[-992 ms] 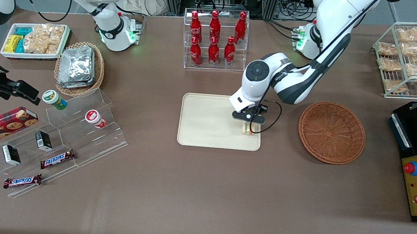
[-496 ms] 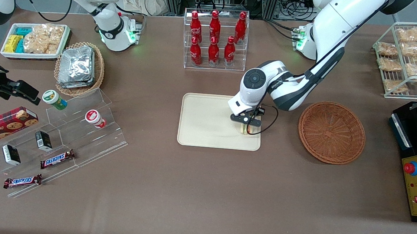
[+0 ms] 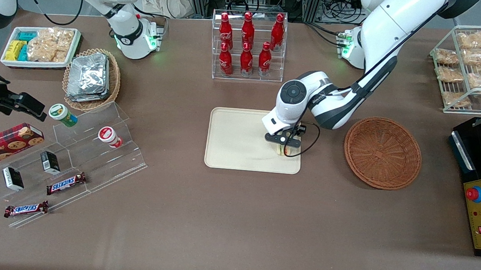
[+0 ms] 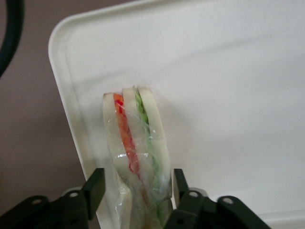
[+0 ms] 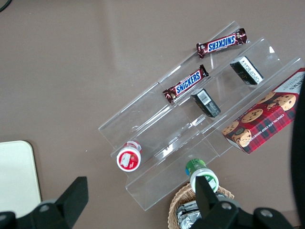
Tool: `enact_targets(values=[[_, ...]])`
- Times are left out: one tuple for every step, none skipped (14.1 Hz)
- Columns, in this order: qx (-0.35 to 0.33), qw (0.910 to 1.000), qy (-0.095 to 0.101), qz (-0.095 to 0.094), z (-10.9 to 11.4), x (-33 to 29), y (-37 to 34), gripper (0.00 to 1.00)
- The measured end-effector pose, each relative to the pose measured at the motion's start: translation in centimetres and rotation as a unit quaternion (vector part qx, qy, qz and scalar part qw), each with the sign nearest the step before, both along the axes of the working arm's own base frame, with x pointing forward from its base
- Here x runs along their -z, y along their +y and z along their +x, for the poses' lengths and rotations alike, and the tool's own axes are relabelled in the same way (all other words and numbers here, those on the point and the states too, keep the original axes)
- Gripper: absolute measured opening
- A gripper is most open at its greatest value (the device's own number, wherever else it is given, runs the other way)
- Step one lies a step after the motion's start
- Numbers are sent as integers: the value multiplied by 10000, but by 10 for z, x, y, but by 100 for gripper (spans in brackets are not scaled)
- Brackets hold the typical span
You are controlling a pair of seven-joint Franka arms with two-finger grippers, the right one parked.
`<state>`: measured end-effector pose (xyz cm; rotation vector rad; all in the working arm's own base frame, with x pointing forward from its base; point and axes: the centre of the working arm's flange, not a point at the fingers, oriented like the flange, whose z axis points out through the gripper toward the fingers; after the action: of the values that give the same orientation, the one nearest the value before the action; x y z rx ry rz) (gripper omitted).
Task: Place sandwich from basket to tray
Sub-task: 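Carry the sandwich over the tray and lower it onto the tray, then open the left gripper to release the sandwich on the tray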
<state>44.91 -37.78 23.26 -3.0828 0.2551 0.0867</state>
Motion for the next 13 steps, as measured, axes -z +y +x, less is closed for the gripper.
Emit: enact_targets(values=[[-198,9998,-68,-5,9,-9,-2,83],[-368,9993,-109,42,18,-18,-2,93],[-512,9985,-144,109,29,-30,-2,100],[-633,9977,-180,176,41,-43,-1,100],[-775,9965,-226,227,52,-57,1,100],[-950,9948,-280,253,64,-70,3,100],[-1140,9926,-360,233,75,-83,6,100],[-1308,9902,-436,202,87,-95,10,100],[-1467,9878,-491,195,98,-105,17,100],[-1616,9852,-522,216,110,-116,28,100],[-1766,9825,-542,255,121,-125,40,100],[-1905,9797,-567,280,131,-135,53,100],[-2049,9766,-592,284,141,-145,66,100]])
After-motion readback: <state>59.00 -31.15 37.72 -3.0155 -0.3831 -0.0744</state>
